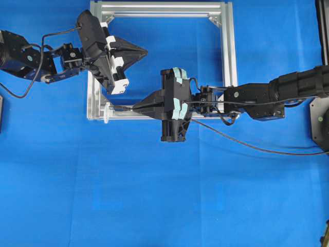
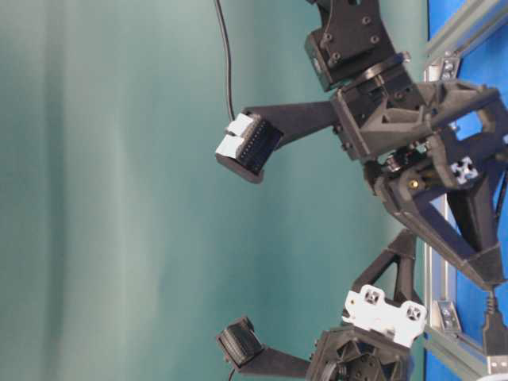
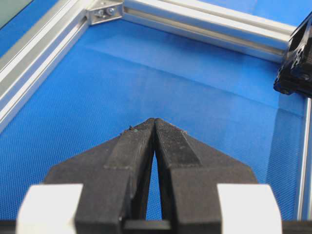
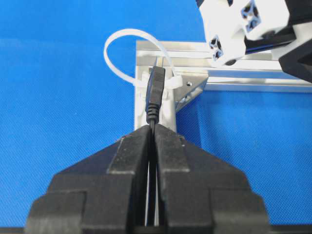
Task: Insert the wire through the string loop located on the left side.
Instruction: 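Push the USB plug through the white zip-tie loop with the right gripper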
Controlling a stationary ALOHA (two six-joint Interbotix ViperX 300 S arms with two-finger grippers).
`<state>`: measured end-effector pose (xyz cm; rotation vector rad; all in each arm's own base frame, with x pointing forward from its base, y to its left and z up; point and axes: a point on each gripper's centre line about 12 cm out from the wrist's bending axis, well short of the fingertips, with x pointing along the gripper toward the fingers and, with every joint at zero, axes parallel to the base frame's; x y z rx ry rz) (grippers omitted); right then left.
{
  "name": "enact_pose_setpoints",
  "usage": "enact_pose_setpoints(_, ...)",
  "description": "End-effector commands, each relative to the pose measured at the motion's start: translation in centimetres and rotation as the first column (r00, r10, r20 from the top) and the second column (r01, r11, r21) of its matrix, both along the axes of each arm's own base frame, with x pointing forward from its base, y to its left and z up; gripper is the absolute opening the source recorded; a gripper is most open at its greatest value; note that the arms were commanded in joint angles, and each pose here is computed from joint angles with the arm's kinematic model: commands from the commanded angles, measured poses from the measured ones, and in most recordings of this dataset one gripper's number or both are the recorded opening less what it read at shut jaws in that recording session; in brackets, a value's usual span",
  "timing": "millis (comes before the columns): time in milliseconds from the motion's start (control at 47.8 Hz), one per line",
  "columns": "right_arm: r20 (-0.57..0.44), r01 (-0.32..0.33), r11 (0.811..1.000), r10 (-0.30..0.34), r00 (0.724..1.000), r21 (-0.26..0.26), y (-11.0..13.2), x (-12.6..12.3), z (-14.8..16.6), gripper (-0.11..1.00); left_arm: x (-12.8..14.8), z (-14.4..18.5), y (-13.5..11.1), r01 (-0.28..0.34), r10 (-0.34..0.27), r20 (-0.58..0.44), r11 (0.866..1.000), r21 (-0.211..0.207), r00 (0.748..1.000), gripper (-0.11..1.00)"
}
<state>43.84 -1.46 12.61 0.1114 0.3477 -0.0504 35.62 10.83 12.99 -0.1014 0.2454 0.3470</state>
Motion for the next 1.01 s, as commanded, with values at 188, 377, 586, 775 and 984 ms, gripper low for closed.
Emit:
enact_pose_setpoints(188,0.04,-0.005,1.0,0.005,0.999,-0.001,0.2,0.44,1.3,0.0,0.23,1.63,0.04,0.002,-0.002,0.047,1.0,0.014,0.999,0.0)
enact_pose_setpoints(377,0.04,-0.005,1.0,0.005,0.999,-0.001,0.2,0.4,1.27,0.0,0.19,1.58,0.03,0.002,-0.002,0.046,1.0,0.013,0.999,0.0)
enact_pose_setpoints(586,0.041,-0.006,1.0,0.006,0.999,-0.002,0.2,0.44,1.31,0.0,0.23,1.63,0.04,0.002,-0.002,0.047,1.0,0.014,0.999,0.0)
enact_pose_setpoints(775,0.041,-0.006,1.0,0.007,0.999,-0.002,0.21,0.44,1.31,0.0,0.19,1.58,0.03,0.002,-0.002,0.046,1.0,0.013,0.999,0.0)
enact_pose_setpoints(984,0.046,-0.005,1.0,0.005,0.999,-0.001,0.19,0.82,1.33,0.0,0.23,1.63,0.04,0.002,-0.002,0.047,1.0,0.014,0.999,0.0)
